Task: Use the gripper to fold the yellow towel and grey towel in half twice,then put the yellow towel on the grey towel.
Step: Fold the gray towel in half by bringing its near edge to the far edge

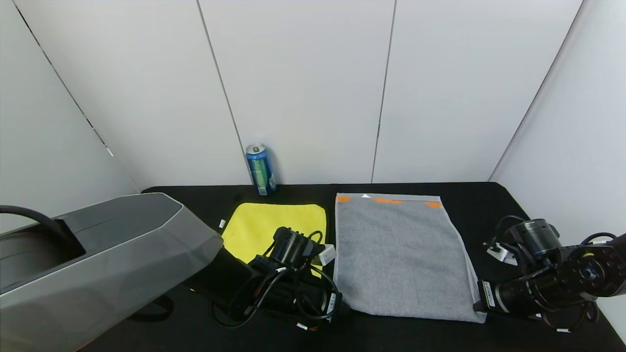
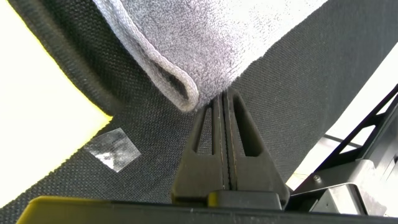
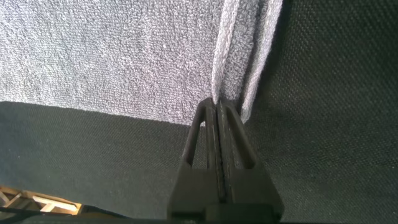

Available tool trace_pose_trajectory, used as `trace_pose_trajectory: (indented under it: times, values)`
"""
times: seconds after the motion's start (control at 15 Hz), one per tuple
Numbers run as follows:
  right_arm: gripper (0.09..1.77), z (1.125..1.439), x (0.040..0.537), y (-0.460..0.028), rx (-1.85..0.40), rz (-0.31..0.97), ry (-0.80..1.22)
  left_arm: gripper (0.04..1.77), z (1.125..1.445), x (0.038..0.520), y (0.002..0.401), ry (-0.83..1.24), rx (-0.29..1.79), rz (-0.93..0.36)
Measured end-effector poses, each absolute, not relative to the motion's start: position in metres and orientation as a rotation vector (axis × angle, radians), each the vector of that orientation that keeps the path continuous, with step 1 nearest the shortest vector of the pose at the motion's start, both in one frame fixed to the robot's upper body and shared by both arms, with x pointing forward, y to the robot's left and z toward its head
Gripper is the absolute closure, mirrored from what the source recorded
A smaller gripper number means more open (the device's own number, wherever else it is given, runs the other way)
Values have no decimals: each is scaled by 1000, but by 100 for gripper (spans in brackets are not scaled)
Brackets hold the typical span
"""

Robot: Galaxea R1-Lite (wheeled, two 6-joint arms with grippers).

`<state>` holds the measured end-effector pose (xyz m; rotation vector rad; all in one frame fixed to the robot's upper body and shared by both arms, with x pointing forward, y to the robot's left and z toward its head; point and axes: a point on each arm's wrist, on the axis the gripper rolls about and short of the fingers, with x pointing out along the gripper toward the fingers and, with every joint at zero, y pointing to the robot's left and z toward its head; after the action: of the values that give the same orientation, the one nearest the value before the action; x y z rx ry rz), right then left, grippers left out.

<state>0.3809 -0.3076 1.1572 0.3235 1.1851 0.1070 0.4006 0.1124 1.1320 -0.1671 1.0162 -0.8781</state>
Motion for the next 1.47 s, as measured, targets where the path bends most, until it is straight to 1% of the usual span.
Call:
trace_pose_trajectory:
  times: [0.33, 0.53, 0.67, 0.87, 1.13, 1.47]
  values:
    - [174, 1157, 381, -308, 323, 107, 1185, 170, 1135, 401, 115, 1006, -167, -875]
    - [174, 1157, 381, -308, 323, 107, 1185, 123, 1135, 402, 117, 1003, -164, -865]
    - [174, 1157, 381, -308, 322, 108, 1185, 97, 1134, 404, 117, 1001, -158, -845]
    - [174, 1157, 381, -308, 323, 107, 1185, 70, 1133, 404, 117, 1008, -153, -838]
    - [174, 1157, 380, -308, 323, 105, 1185, 47, 1132, 406, 112, 1043, -142, -838]
    - [174, 1157, 379, -307, 312, 97, 1187, 33, 1140, 417, 104, 1118, -132, -819]
